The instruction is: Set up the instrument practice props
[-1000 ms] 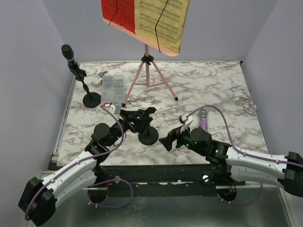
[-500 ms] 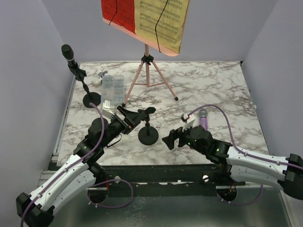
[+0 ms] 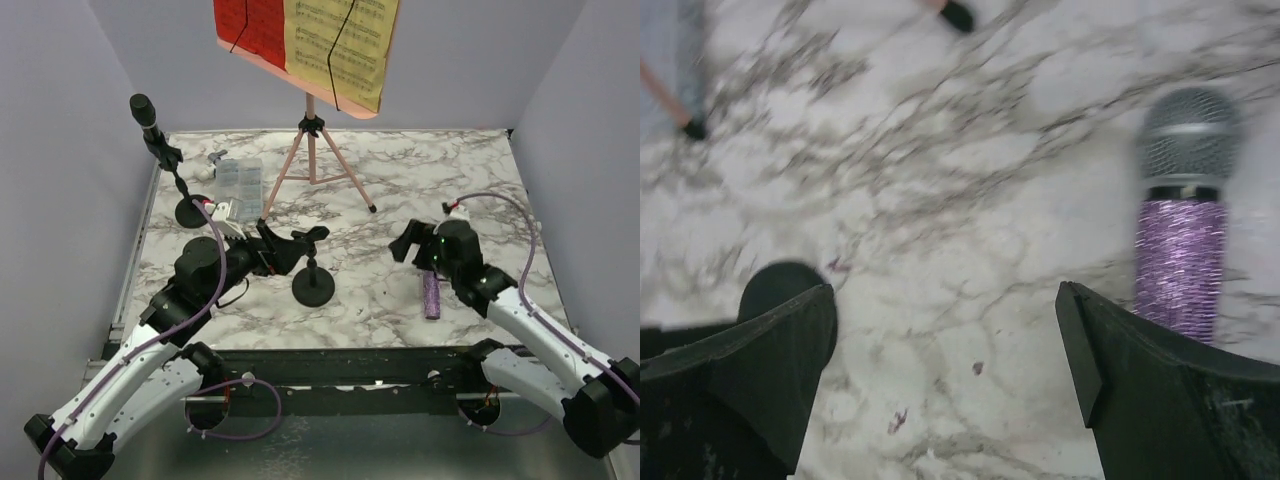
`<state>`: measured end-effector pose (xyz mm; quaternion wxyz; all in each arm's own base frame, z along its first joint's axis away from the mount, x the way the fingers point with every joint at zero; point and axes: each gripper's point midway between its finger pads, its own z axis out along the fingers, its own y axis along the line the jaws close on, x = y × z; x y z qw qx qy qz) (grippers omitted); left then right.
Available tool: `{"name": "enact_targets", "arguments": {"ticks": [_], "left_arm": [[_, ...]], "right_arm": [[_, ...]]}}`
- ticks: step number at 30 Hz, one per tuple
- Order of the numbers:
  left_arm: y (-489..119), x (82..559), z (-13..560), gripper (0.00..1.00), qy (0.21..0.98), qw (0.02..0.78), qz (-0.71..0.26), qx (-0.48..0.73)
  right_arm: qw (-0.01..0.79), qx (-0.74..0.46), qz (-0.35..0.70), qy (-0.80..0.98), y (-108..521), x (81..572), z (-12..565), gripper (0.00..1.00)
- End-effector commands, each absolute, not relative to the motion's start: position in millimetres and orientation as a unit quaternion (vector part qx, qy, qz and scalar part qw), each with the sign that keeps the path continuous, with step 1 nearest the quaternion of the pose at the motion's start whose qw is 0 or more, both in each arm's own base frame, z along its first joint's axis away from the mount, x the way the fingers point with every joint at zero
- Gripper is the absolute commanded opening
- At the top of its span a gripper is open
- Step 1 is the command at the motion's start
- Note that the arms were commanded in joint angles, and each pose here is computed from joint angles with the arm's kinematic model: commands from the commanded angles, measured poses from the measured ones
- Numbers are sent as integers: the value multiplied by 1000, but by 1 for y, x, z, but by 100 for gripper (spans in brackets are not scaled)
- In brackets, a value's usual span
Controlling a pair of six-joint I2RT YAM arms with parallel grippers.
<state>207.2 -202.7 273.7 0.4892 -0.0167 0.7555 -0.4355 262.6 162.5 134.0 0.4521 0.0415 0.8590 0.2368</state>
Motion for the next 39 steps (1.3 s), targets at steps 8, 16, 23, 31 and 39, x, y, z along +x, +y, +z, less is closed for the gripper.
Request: {"name": "enact_targets", "arguments": {"ticks": [8, 16, 23, 31, 39], "left_arm": [[-179, 209, 279, 99, 760, 551, -334, 84], [-186, 194, 274, 99, 758, 534, -353, 124], [-183, 189, 273, 99, 759, 534, -342, 146], [-201, 159, 283, 99, 712, 525, -380, 270], [-195, 173, 283, 99, 639, 615, -311, 343]], "right_arm": [[289, 168, 42, 941, 45, 313, 72, 98], [230, 153, 21, 961, 46, 324, 21, 80], [247, 86, 100, 960, 73, 328, 39, 1], [514, -40, 273, 812, 122, 301, 211, 1], [688, -266, 444, 509, 173, 185, 328, 0]]}}
